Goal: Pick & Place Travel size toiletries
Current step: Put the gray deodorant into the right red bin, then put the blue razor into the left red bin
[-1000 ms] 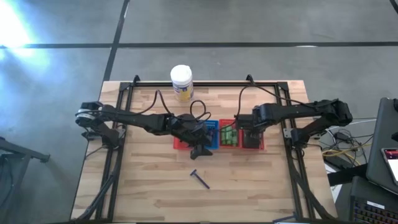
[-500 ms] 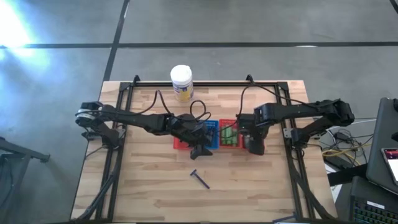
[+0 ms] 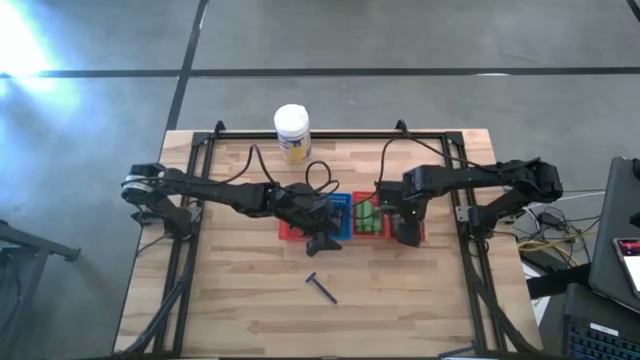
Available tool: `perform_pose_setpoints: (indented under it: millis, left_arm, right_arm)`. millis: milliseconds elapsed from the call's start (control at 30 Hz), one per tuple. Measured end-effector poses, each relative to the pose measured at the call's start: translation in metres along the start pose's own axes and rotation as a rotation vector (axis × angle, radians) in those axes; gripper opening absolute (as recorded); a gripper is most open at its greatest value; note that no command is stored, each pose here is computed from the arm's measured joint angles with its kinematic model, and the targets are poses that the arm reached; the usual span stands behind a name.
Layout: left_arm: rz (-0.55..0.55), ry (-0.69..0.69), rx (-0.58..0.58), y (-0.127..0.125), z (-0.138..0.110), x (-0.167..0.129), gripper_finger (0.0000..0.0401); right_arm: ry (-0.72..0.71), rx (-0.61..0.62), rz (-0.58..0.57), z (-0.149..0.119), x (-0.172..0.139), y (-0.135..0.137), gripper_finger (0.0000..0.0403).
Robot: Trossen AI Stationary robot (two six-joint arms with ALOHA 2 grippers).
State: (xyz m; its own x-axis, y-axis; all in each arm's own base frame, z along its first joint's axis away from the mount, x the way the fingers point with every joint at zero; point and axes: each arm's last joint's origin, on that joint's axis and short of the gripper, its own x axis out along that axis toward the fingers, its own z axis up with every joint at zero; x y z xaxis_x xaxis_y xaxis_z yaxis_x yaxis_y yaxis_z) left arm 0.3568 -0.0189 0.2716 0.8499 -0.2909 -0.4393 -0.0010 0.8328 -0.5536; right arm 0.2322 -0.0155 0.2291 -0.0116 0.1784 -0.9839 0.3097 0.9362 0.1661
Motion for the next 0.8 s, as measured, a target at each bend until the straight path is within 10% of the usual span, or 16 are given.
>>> perform_pose_setpoints:
  millis: [800]
  left_arm:
    - [0.004,0.001,0.005,0.0,-0.001,0.0,0.0333]
  right_arm:
    - [-0.118,0.092,-0.351,0.005,-0.027,-0.025,0.0278]
